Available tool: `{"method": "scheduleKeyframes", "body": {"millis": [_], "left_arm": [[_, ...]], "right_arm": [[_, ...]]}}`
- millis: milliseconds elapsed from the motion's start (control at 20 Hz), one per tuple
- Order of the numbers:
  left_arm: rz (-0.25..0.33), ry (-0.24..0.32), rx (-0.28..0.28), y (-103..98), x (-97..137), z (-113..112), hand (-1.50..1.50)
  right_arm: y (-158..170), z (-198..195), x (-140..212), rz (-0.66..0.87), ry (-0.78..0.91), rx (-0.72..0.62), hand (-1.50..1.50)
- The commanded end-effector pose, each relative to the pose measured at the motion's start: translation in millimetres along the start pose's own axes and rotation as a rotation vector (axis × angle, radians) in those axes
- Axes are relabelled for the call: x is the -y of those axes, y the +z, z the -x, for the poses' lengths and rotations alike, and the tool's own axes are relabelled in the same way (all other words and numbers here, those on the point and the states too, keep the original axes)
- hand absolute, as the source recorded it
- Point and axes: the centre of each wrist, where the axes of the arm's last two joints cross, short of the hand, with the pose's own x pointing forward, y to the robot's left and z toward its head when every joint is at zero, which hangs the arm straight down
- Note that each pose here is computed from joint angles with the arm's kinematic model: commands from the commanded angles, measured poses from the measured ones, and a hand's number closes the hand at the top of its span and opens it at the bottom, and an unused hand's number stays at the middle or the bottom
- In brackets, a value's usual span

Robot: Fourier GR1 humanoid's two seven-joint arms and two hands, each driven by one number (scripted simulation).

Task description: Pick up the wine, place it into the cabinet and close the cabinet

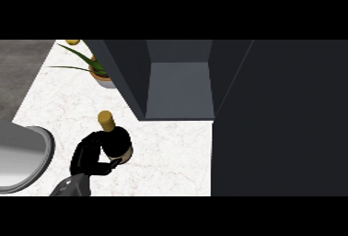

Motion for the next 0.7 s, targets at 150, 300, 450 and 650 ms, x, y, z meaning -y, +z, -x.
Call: {"method": "scheduleKeyframes", "body": {"millis": [150, 300, 450, 650], "left_arm": [[0.08, 0.024, 0.032, 20.0, 5.8, 19.3, 1.5], [0.071, 0.014, 0.032, 10.7, 2.4, 9.9, 1.5], [0.013, -0.032, 0.037, 54.8, -4.5, 25.2, 1.5], [-0.067, -0.052, 0.049, 114.4, -24.9, 29.6, 1.5]], "right_arm": [[-5.8, -5.0, -2.1, 0.006, -0.002, 0.001, -1.5], [2.9, -4.2, 2.5, -0.003, 0.014, -0.006, -1.5], [7.4, 1.0, 3.4, 0.027, 0.003, -0.02, -1.5], [9.4, -4.6, 0.8, 0.024, 0.013, -0.029, -1.5]]}}
